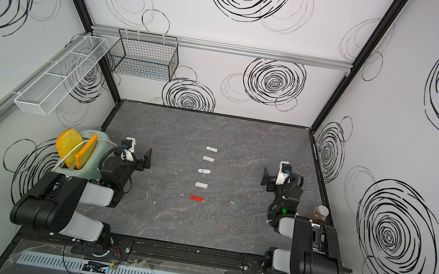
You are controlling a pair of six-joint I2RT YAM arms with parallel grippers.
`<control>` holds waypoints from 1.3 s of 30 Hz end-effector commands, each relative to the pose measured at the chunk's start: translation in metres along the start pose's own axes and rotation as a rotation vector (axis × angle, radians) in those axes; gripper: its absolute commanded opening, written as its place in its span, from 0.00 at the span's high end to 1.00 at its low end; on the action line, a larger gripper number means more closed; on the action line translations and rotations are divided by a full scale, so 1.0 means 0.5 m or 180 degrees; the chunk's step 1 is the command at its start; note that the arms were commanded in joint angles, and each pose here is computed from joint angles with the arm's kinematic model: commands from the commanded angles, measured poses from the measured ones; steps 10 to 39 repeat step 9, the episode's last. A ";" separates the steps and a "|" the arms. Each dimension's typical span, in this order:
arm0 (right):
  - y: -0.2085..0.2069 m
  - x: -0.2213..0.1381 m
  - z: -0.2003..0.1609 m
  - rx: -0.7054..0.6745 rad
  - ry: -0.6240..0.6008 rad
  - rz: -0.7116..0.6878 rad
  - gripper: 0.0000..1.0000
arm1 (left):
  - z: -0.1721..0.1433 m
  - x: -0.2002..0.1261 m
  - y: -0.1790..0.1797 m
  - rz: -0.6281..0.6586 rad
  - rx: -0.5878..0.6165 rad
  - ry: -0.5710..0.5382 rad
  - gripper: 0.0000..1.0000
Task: Close the usb drive cover
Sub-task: Reset both arms
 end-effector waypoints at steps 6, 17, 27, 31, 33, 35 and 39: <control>0.004 -0.008 0.029 -0.0006 -0.0211 0.0063 0.01 | 0.037 0.000 -0.006 -0.0008 0.0014 -0.0274 0.02; 0.007 -0.011 0.033 -0.0058 -0.0254 0.0095 0.01 | 0.037 -0.001 -0.006 -0.0010 0.0014 -0.0278 0.02; 0.007 -0.011 0.033 -0.0058 -0.0254 0.0095 0.01 | 0.037 -0.001 -0.006 -0.0010 0.0014 -0.0278 0.02; 0.007 -0.011 0.033 -0.0058 -0.0254 0.0095 0.01 | 0.037 -0.001 -0.006 -0.0010 0.0014 -0.0278 0.02; 0.007 -0.011 0.033 -0.0058 -0.0254 0.0095 0.01 | 0.037 -0.001 -0.006 -0.0010 0.0014 -0.0278 0.02; 0.007 -0.011 0.033 -0.0058 -0.0254 0.0095 0.01 | 0.037 -0.001 -0.006 -0.0010 0.0014 -0.0278 0.02; 0.007 -0.011 0.033 -0.0058 -0.0254 0.0095 0.01 | 0.037 -0.001 -0.006 -0.0010 0.0014 -0.0278 0.02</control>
Point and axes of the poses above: each gripper's point midway between its finger pads, its own x axis out along the fingers, its own y axis along the line the jaws close on, z = x × y, the point moved 3 cm from there along -x, back along the fingers, and after that the axes turned 8 degrees about -x, right-handed, at the moved point
